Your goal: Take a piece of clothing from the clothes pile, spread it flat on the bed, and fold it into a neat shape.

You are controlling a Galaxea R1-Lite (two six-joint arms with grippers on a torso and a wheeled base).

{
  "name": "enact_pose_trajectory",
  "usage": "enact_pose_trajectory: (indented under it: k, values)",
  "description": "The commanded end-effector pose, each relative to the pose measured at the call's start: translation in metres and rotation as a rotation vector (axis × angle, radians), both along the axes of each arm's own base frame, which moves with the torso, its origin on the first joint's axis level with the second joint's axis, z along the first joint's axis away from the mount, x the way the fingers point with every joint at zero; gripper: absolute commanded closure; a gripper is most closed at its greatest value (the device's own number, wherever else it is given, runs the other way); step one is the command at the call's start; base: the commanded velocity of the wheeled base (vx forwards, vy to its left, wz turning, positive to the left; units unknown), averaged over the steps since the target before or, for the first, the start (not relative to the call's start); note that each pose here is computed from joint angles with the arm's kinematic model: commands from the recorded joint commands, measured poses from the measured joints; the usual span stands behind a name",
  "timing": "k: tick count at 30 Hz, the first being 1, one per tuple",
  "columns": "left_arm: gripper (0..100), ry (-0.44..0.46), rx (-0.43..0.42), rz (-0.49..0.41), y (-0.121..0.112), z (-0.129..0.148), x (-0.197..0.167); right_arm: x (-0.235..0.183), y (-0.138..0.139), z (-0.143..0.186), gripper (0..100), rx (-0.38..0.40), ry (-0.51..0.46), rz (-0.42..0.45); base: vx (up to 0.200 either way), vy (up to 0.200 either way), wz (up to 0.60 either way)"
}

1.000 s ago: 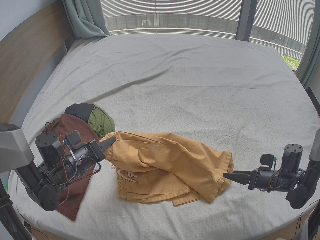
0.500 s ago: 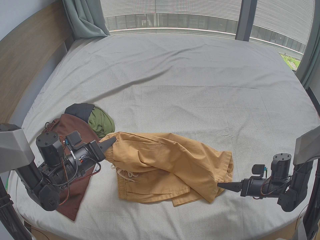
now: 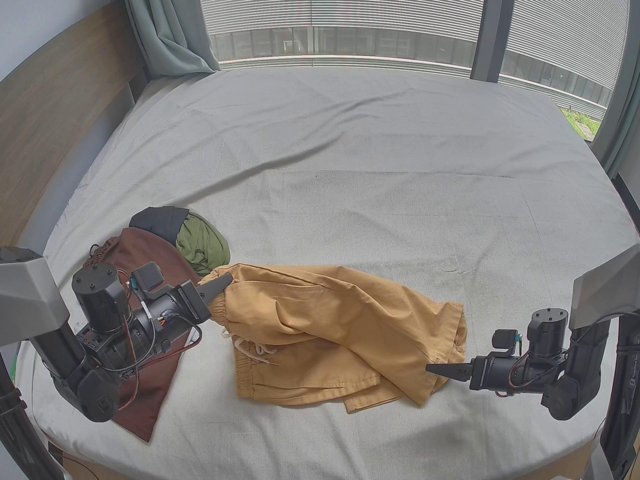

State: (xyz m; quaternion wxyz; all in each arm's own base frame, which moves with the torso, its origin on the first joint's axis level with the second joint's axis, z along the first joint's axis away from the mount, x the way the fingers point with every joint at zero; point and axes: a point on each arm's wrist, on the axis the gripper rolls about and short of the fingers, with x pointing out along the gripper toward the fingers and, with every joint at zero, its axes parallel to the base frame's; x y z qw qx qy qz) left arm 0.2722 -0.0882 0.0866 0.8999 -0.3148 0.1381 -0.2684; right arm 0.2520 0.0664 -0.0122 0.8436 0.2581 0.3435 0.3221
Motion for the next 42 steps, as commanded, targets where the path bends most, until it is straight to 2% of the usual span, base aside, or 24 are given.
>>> enact_pose_trajectory:
  k: [1, 8, 19, 24, 25, 36, 42]
  values:
    - [100, -0.001, 0.000, 0.000, 0.000, 0.000, 0.000, 0.004, 0.002, -0.010, 0, -0.003, 0.020, 0.005, 0.000, 0.000, 0.00]
    - [100, -0.001, 0.000, 0.002, 0.000, 0.000, 0.000, 0.010, 0.008, -0.011, 0, 0.009, 0.011, 0.017, 0.000, 0.000, 0.00]
    - [100, -0.002, -0.001, 0.000, 0.000, 0.000, 0.000, 0.002, 0.023, 0.026, 0, 0.063, -0.081, 0.065, 0.000, 0.000, 0.00]
    - [100, 0.002, 0.000, 0.000, 0.000, -0.001, 0.001, 0.000, 0.020, 0.027, 0, 0.061, -0.075, 0.056, 0.000, 0.000, 0.00]
    - [100, 0.002, 0.000, 0.000, 0.000, -0.001, 0.001, 0.000, 0.019, 0.027, 100, 0.061, -0.076, 0.054, 0.000, 0.000, 0.00]
    - [100, 0.011, 0.003, 0.003, 0.000, -0.004, 0.003, 0.005, 0.012, 0.028, 100, 0.062, -0.088, 0.024, 0.000, 0.000, 0.00]
    - [100, 0.015, 0.003, 0.005, 0.000, -0.005, 0.003, 0.009, -0.006, 0.044, 100, 0.072, -0.151, -0.039, 0.000, 0.000, 0.00]
